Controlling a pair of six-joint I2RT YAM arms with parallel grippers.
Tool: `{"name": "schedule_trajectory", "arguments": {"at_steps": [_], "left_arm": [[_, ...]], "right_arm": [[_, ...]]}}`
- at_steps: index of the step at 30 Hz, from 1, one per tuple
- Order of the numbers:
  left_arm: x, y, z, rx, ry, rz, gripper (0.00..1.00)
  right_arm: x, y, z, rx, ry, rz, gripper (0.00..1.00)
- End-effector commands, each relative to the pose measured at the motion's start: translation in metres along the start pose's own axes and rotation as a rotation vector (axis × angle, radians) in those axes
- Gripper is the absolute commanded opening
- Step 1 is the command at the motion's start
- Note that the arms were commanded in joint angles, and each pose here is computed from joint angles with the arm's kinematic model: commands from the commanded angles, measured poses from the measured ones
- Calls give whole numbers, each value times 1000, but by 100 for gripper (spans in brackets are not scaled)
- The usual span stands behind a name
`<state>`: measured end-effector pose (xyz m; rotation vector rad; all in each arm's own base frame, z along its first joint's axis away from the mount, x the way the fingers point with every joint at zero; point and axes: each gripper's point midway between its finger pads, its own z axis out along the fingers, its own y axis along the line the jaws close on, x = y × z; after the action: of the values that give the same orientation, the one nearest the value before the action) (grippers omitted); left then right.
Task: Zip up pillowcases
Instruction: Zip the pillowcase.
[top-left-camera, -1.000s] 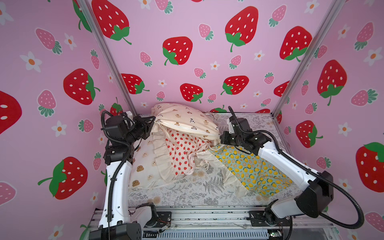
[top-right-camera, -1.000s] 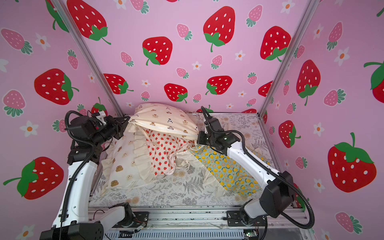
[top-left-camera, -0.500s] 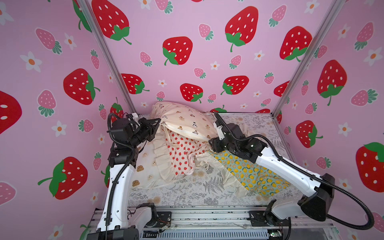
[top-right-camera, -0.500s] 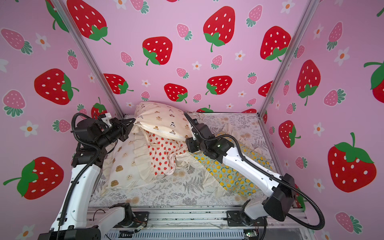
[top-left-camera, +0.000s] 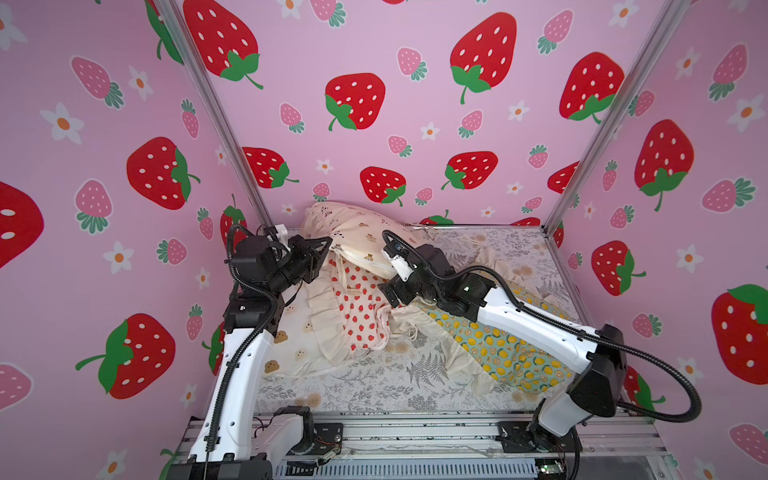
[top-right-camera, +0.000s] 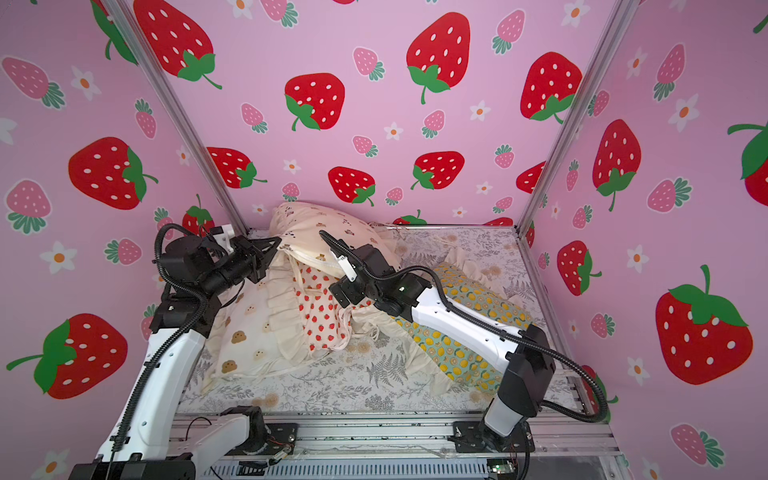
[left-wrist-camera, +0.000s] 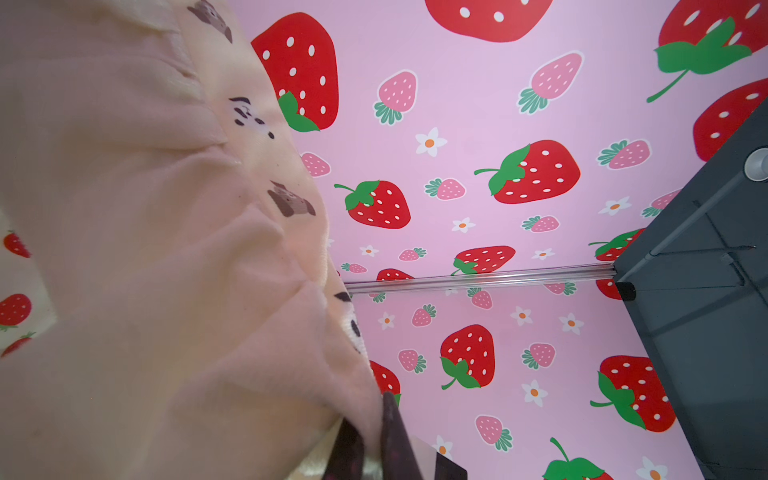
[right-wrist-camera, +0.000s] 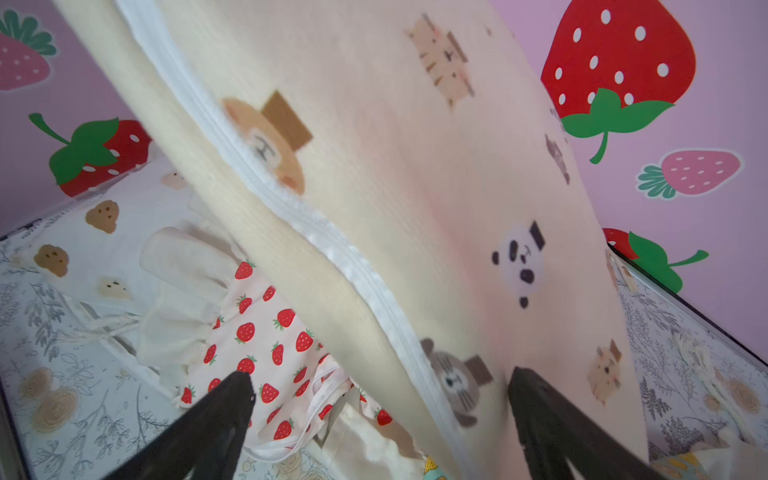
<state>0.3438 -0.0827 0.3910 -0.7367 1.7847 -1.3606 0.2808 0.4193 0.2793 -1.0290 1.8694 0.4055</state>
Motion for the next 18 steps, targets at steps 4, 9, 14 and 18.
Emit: {"name": "schedule_trajectory", "arguments": {"at_steps": [4,9,14,18], "left_arm": [[2,-29,-8,85,-8,51,0],[9,-30,-9,89,5,55,0],[13,-23,-10,75,8,50,0],[20,-20,-5,66,29,51,0]], "right_arm": [[-20,-5,18,63,-40,-105,100],[-26,-30,27,219,-35,-85,93],[-35,-43,27,291,-56,-83,54],[-47,-51,21,310,-89,-67,23]]}}
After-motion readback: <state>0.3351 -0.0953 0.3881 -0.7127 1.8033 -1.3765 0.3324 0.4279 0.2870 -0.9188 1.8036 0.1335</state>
